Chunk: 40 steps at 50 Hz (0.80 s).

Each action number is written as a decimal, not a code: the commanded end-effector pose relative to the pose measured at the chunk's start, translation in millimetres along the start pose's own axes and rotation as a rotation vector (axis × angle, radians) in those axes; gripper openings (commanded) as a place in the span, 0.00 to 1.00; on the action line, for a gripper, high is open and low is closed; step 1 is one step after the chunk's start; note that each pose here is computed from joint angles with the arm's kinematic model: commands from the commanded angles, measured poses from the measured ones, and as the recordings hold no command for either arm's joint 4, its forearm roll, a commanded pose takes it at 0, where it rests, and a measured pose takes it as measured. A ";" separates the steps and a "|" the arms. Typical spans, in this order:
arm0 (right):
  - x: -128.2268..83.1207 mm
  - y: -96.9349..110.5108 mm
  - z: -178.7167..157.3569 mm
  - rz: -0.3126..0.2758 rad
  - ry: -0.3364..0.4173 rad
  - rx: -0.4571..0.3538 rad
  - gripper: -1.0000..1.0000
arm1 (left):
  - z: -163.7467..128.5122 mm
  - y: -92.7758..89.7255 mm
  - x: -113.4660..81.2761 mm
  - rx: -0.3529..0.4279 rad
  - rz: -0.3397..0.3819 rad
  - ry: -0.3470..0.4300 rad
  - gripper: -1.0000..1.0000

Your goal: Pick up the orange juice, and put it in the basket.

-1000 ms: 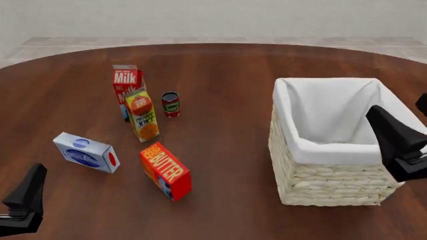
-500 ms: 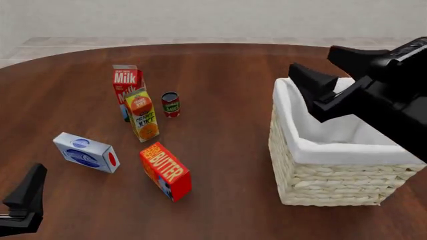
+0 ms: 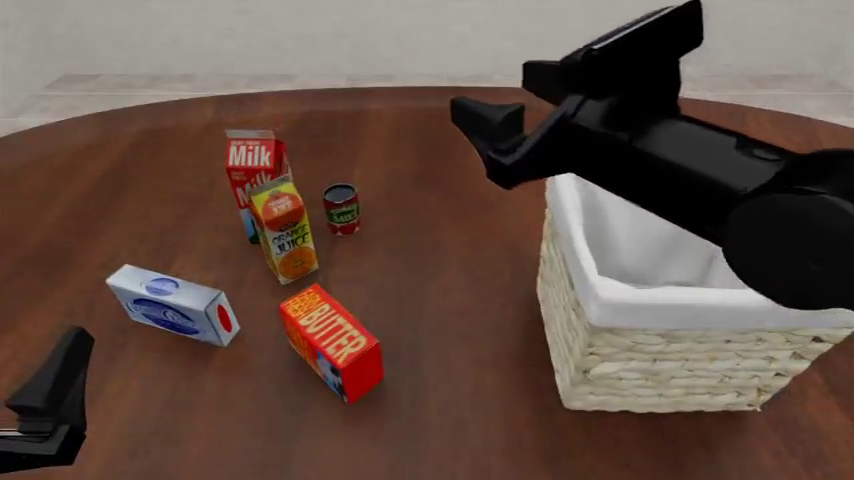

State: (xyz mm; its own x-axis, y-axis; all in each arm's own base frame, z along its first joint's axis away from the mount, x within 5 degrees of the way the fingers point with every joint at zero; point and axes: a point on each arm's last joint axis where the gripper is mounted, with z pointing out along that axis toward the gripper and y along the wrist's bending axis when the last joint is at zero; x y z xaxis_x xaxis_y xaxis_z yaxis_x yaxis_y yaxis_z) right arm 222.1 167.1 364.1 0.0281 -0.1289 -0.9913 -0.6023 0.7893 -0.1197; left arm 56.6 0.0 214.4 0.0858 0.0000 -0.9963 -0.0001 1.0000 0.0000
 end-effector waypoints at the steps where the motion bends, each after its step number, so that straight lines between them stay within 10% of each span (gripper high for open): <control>1: -6.5 15.4 33.7 0.025 0.048 -0.057 1.00 | 0.0 0.0 0.0 0.000 0.000 0.000 1.00; 40: 24.0 61.7 135.0 0.017 0.158 -0.157 1.00 | 0.0 0.0 0.0 0.000 0.000 0.000 1.00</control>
State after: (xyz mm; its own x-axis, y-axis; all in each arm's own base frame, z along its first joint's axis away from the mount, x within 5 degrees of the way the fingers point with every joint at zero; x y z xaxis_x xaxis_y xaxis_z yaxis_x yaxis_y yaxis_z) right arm 280.7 274.9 338.1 -0.0773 -0.2075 -0.9752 -0.7101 0.6981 -0.0923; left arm 56.6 0.0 214.4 0.0858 0.0000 -0.9963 -0.0001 1.0000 0.0000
